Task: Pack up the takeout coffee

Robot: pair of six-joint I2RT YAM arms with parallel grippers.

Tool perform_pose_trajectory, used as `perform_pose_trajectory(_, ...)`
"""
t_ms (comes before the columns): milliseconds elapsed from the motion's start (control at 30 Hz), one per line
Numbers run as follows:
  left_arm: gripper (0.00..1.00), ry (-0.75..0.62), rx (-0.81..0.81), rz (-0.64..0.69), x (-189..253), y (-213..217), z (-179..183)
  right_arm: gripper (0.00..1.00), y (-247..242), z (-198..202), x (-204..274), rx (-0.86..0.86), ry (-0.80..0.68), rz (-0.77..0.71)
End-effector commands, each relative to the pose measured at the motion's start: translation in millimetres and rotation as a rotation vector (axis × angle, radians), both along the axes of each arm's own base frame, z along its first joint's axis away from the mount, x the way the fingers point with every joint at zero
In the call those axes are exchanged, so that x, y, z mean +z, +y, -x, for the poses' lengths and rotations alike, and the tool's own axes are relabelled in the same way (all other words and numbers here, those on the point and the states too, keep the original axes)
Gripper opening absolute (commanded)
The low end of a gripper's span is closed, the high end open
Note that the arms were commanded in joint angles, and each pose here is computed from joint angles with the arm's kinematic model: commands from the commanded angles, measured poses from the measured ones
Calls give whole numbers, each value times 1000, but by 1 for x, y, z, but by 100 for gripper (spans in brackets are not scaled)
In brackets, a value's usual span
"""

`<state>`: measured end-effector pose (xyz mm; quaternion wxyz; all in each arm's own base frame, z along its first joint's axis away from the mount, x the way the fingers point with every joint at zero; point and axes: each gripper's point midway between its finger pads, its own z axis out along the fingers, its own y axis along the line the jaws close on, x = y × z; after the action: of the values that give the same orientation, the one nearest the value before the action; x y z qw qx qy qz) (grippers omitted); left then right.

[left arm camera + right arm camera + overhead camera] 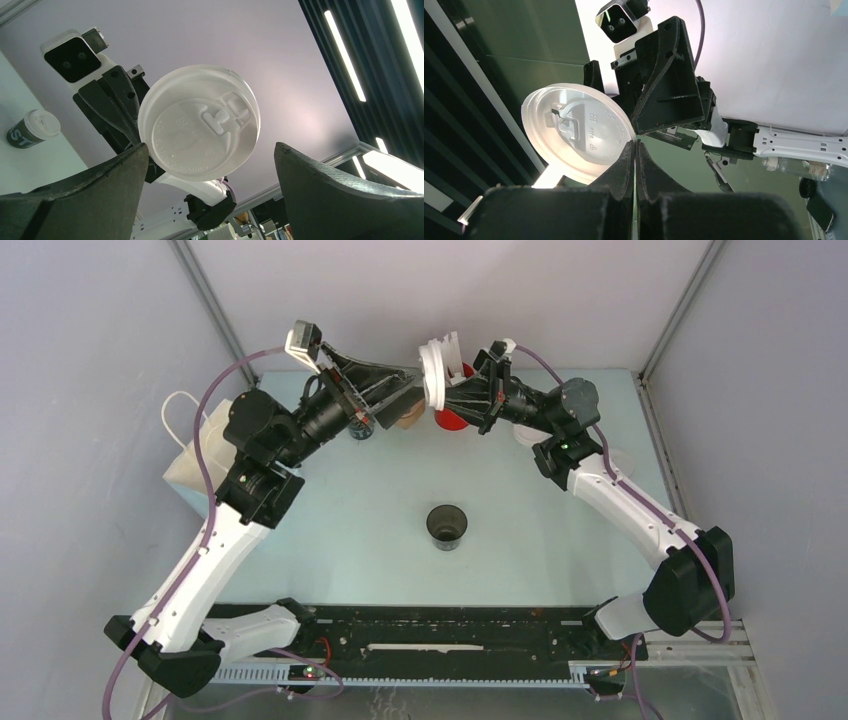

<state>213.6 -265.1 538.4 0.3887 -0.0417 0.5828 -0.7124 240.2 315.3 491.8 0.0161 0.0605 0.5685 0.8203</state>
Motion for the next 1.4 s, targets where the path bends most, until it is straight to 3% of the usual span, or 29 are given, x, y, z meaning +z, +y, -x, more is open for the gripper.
perform_pose_trajectory(0, 100, -17, -10, -4, 1, 0, 2, 2, -4, 11, 9, 22, -7, -6)
perform_pose_trajectory(767, 97, 17, 7, -30, -5, 2, 0, 1, -5, 14, 1, 5, -26, 53)
perform_pose_trajectory(900, 100, 3, -13, 16, 1, 2, 3, 1, -6, 14, 4, 11, -25, 35)
perform_pose_trajectory(1233, 88, 27, -9, 10, -4, 1, 0, 1, -7, 15, 2, 4, -33, 48)
perform_pose_trajectory(1367, 92, 29, -2, -13, -6, 1, -1, 1, -7, 15, 1, 2, -37, 55)
